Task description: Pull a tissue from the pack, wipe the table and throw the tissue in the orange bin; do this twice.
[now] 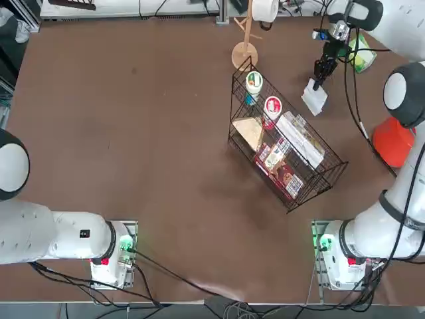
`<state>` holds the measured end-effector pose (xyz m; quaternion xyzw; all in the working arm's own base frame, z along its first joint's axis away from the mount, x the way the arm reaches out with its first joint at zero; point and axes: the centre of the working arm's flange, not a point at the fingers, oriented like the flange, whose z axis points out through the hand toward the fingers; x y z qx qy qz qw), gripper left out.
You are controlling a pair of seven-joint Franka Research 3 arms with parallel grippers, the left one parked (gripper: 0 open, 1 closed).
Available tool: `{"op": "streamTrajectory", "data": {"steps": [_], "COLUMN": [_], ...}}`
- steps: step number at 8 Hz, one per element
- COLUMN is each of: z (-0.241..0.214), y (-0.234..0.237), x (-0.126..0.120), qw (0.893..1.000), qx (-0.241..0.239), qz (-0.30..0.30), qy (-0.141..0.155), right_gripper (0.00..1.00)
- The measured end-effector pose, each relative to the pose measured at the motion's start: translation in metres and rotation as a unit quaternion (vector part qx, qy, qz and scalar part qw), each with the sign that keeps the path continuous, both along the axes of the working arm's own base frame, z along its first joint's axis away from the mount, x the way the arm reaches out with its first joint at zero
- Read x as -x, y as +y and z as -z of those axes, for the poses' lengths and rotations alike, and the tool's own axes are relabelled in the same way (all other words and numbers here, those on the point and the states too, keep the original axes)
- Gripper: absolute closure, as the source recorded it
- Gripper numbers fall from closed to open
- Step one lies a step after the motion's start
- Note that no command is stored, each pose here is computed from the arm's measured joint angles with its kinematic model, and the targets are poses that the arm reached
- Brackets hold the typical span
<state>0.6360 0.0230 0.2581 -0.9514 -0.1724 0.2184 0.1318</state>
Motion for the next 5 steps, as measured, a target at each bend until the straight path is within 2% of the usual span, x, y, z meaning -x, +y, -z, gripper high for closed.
{"op": "streamTrajectory", "data": {"steps": [3, 5], "z": [0.0093, 0.0138], "y": [0.0012, -0.0028], "x": [0.0044, 0.0029], "qw": [1.0, 1.0], "qx": [0.004, 0.02], "qz": [-0.002, -0.009], "qy": [0.001, -0.013], "right_gripper": [0.98, 0.98]}}
